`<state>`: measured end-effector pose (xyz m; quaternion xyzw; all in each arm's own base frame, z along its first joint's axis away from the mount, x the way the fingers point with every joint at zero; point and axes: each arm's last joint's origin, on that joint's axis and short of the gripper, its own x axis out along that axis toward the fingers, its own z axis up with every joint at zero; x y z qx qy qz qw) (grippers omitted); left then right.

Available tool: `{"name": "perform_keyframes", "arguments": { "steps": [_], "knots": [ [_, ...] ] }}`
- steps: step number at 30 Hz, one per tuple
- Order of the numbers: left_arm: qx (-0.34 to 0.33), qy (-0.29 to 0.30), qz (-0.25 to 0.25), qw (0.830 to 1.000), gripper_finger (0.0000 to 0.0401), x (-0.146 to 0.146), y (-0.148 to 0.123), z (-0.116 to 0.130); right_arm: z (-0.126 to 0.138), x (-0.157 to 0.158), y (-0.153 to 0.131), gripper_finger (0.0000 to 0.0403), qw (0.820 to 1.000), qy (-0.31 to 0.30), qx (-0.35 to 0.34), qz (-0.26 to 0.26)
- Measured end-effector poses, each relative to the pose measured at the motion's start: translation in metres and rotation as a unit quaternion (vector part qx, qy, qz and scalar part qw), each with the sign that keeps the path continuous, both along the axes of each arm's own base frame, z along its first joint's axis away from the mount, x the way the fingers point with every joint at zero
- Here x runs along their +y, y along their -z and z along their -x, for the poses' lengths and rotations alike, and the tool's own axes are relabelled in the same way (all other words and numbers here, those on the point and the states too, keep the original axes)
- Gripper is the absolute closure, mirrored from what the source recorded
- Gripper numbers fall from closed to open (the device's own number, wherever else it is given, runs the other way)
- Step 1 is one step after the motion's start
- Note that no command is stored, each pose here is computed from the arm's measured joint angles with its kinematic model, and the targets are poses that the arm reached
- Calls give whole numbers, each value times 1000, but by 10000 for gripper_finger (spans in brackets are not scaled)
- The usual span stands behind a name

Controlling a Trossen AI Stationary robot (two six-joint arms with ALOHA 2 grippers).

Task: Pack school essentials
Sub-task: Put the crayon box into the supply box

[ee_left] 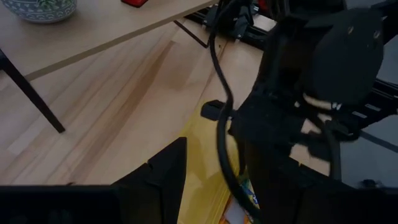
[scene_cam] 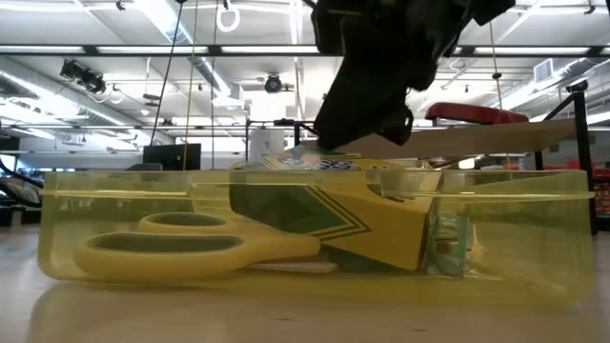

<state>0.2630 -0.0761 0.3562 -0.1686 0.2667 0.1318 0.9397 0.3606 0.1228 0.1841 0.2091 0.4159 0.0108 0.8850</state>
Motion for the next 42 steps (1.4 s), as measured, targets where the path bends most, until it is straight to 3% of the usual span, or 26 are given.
{"name": "perform_keyframes", "arguments": {
  "steps": [7, 14, 20, 26, 32, 42],
  "knots": [
    [3, 1, -2, 1000, 229, 0, 0, 0, 9, 14, -6, 269, 999, -18, 11, -30],
    [4, 1, -3, 1000, 229, 0, 1, 0, 21, 28, -2, 255, 998, 2, 20, 52],
    [3, 0, -1, 1000, 229, 0, 1, 0, 21, 25, -1, 269, 997, 19, 21, 67],
    [3, 0, -1, 1000, 229, 0, 1, 0, 19, 22, -1, 274, 998, 18, 20, 59],
    [3, 0, -1, 1000, 229, 0, 1, 0, 18, 21, -1, 250, 999, -4, 30, 39],
    [3, -1, 0, 1000, 229, 0, 1, 0, 23, 16, 14, 239, 999, 19, 33, 14]
  ]
}}
